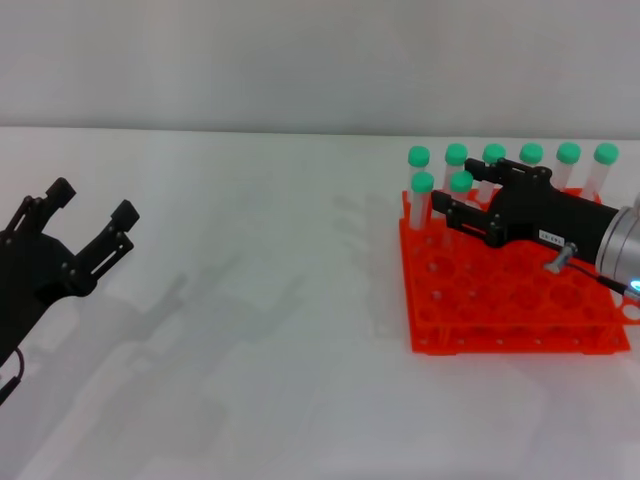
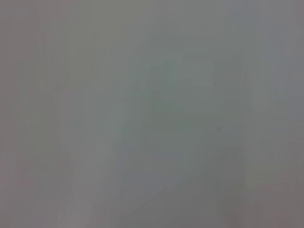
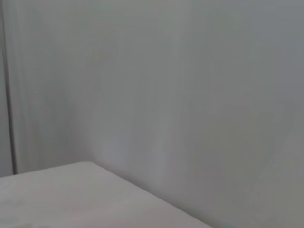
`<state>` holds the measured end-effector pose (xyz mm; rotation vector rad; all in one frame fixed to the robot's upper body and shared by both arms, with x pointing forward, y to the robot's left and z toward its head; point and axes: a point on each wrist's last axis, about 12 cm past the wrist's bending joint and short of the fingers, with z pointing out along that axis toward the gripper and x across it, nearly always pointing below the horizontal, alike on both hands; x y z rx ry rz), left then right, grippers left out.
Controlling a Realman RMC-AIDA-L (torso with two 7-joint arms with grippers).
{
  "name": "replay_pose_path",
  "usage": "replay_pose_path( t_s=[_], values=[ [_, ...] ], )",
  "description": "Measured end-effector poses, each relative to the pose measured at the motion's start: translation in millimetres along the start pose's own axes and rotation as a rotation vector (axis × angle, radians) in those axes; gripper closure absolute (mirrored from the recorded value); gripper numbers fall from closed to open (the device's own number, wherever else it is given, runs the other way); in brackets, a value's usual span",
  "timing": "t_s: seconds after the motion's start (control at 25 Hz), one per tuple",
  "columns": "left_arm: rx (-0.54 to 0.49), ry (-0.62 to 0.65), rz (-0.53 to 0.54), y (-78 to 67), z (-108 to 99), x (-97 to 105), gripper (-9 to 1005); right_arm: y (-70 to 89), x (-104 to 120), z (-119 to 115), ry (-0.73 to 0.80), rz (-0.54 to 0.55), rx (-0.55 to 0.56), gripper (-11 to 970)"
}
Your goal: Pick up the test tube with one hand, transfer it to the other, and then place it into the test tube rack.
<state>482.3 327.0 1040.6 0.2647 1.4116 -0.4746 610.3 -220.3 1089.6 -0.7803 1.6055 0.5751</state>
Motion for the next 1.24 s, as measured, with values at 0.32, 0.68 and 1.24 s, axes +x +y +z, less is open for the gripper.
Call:
replay_pose_path(
  t_s=[0.32, 0.68, 1.24],
  values=[
    [-0.011, 0.0, 0.006, 2.3, -4, -1, 103, -2.2, -4, -8, -0.038, -0.004, 0.01, 327],
    [-0.09, -0.039, 0.034, 10.1, -13, -5, 103, -19.8, -4, -73, -0.21, 0.034, 0.123, 327],
    [-0.313, -0.114, 0.04, 24.5, -46, -8, 103, -10.1, 59, -218, -0.348, 0.053, 0.543, 327]
  ],
)
